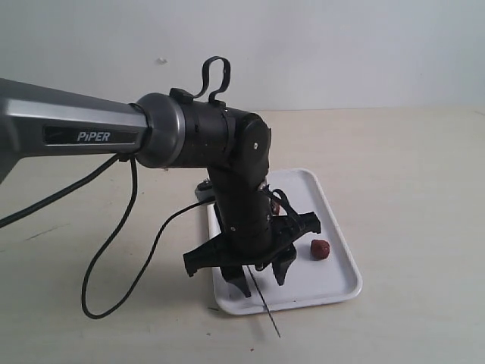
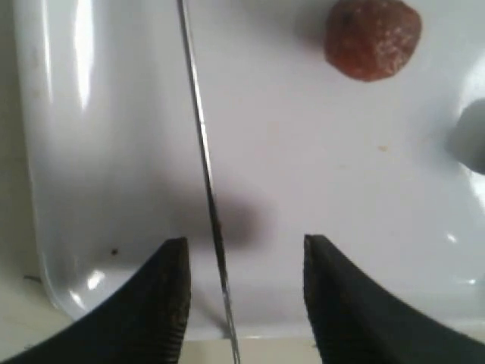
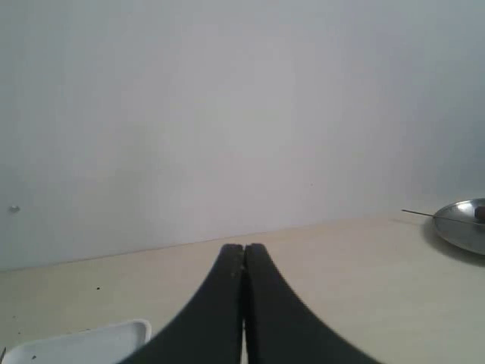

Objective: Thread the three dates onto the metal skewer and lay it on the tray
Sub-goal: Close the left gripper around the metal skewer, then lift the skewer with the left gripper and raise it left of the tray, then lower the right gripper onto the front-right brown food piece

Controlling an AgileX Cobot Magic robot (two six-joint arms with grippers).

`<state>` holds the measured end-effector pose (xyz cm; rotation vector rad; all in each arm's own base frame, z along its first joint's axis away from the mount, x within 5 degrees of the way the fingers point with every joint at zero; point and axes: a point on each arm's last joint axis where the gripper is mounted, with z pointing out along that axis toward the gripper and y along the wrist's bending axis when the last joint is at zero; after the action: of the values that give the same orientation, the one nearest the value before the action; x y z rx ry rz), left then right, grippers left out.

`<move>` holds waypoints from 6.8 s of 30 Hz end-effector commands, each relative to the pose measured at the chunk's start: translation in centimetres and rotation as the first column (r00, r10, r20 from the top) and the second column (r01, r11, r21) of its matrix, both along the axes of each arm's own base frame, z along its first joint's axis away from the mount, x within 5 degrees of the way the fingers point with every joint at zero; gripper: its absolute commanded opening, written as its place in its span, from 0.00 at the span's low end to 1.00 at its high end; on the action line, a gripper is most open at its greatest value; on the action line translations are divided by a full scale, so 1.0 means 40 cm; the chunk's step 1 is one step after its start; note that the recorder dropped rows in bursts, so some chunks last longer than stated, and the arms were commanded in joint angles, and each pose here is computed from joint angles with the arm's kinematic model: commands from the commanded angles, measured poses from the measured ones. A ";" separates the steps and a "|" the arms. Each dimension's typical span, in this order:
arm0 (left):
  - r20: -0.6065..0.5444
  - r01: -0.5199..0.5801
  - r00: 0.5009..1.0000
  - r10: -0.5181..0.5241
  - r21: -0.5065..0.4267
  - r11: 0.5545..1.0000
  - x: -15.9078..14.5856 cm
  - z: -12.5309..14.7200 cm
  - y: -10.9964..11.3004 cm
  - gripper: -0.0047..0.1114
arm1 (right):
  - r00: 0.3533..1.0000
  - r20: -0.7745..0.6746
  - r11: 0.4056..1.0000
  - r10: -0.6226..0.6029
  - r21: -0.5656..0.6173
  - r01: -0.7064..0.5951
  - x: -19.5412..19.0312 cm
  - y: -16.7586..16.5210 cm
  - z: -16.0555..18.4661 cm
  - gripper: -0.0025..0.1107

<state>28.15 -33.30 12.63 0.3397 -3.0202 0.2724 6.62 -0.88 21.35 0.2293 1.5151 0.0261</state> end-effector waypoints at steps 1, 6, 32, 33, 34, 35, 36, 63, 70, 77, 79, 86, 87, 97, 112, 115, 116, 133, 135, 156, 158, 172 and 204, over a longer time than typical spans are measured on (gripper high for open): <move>-0.019 0.033 0.999 -0.033 -0.003 0.999 -0.011 -0.005 -0.006 0.45 | 1.000 0.009 1.000 -0.007 -0.017 0.007 -0.002 -0.001 -0.001 0.02; -0.014 0.037 0.999 -0.037 0.002 0.999 -0.010 -0.005 -0.005 0.45 | 1.000 0.009 1.000 -0.007 -0.017 0.007 -0.002 -0.001 -0.001 0.02; -0.021 0.044 0.999 -0.043 0.032 0.999 -0.007 -0.038 -0.003 0.06 | 1.000 0.008 1.000 -0.007 -0.021 0.007 -0.002 -0.001 -0.001 0.02; -0.021 0.044 0.999 -0.043 0.032 0.999 -0.007 -0.038 -0.003 0.04 | 1.000 0.008 1.000 -0.007 -0.021 0.007 -0.002 -0.001 -0.001 0.02; -0.021 0.044 0.999 -0.043 0.032 0.999 -0.007 -0.038 -0.003 0.04 | 1.000 0.008 1.000 -0.007 -0.021 0.007 -0.002 -0.001 -0.001 0.02; -0.022 0.044 0.999 -0.044 0.033 0.998 -0.007 -0.038 -0.002 0.04 | 1.000 0.008 1.000 -0.007 -0.021 0.007 -0.002 -0.001 -0.001 0.02; -0.023 0.050 0.999 -0.049 0.034 0.998 -0.008 -0.038 -0.002 0.04 | 1.000 0.006 1.000 -0.007 -0.021 0.007 -0.002 -0.001 -0.001 0.02; 0.357 0.934 0.158 -0.921 0.249 0.257 -0.043 0.470 0.241 0.04 | 1.000 0.007 1.000 -0.007 -0.016 0.007 -0.002 -0.001 -0.001 0.02; 0.336 0.982 0.129 -0.933 0.086 0.166 -0.070 0.333 0.336 0.04 | 1.000 0.007 1.000 -0.007 -0.016 0.007 -0.002 -0.001 -0.001 0.02; 0.426 0.988 -0.035 -0.904 0.150 0.032 -0.153 0.345 0.376 0.04 | 1.000 0.007 1.000 -0.007 -0.016 0.007 -0.002 -0.001 -0.001 0.02; 0.427 0.986 -0.044 -0.903 0.166 0.031 -0.166 0.364 0.389 0.04 | 1.000 0.009 1.000 -0.007 -0.016 0.007 -0.002 -0.001 -0.001 0.02; 0.447 0.969 0.057 -0.893 0.192 0.158 -0.175 0.401 0.408 0.04 | 0.956 0.293 0.988 -0.001 0.148 -0.044 -0.012 -0.001 0.058 0.02; 0.442 0.965 0.084 -0.893 0.187 0.183 -0.172 0.405 0.423 0.04 | 0.922 0.386 0.954 -0.007 0.278 -0.109 -0.019 -0.002 0.074 0.02; 0.493 0.909 0.212 -0.844 0.218 0.356 -0.162 0.402 0.474 0.04 | 0.938 0.347 0.782 -0.014 0.589 -0.206 -0.006 -0.002 0.078 0.02; 0.464 0.830 0.406 -0.787 0.172 0.530 -0.155 0.398 0.491 0.04 | 0.830 -0.558 0.999 0.009 -0.031 -0.031 0.392 -0.023 0.324 0.02; 0.465 0.829 0.408 -0.786 0.171 0.532 -0.155 0.398 0.491 0.04 | 0.664 -0.745 0.985 0.064 -0.060 -0.162 0.483 -0.009 0.324 0.02; 0.465 0.828 0.411 -0.784 0.170 0.535 -0.155 0.398 0.491 0.04 | 0.584 -0.809 0.983 0.067 -0.046 -0.178 0.502 -0.009 0.314 0.02; 0.456 0.832 0.404 -0.793 0.178 0.526 -0.155 0.397 0.493 0.04 | -0.057 -0.966 0.491 0.253 0.179 -0.853 0.722 0.052 0.076 0.27; 0.451 0.831 0.396 -0.800 0.194 0.521 -0.153 0.397 0.496 0.04 | -0.066 -0.959 0.454 0.275 0.190 -0.870 0.727 0.058 0.066 0.27; 0.432 0.847 0.353 -0.830 0.229 0.479 -0.152 0.395 0.501 0.04 | -0.158 -0.980 0.054 0.121 0.165 -0.985 0.738 0.268 -0.052 0.40; 0.420 0.851 0.352 -0.837 0.228 0.473 -0.153 0.394 0.503 0.04 | -0.159 -0.985 0.019 0.073 0.161 -0.987 0.738 0.277 -0.065 0.40; 0.396 0.857 0.348 -0.850 0.233 0.460 -0.156 0.392 0.508 0.04 | -0.135 -0.990 0.015 0.044 0.136 -0.991 0.771 0.285 -0.149 0.48; 0.416 0.846 0.340 -0.843 0.256 0.467 -0.148 0.394 0.506 0.04 | -0.233 -0.973 0.066 0.006 0.233 -0.970 0.775 0.282 -0.255 0.33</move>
<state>22.25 -13.20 28.14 -1.5571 -3.0757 0.2824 37.74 10.40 11.37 -1.9657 2.4917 0.1366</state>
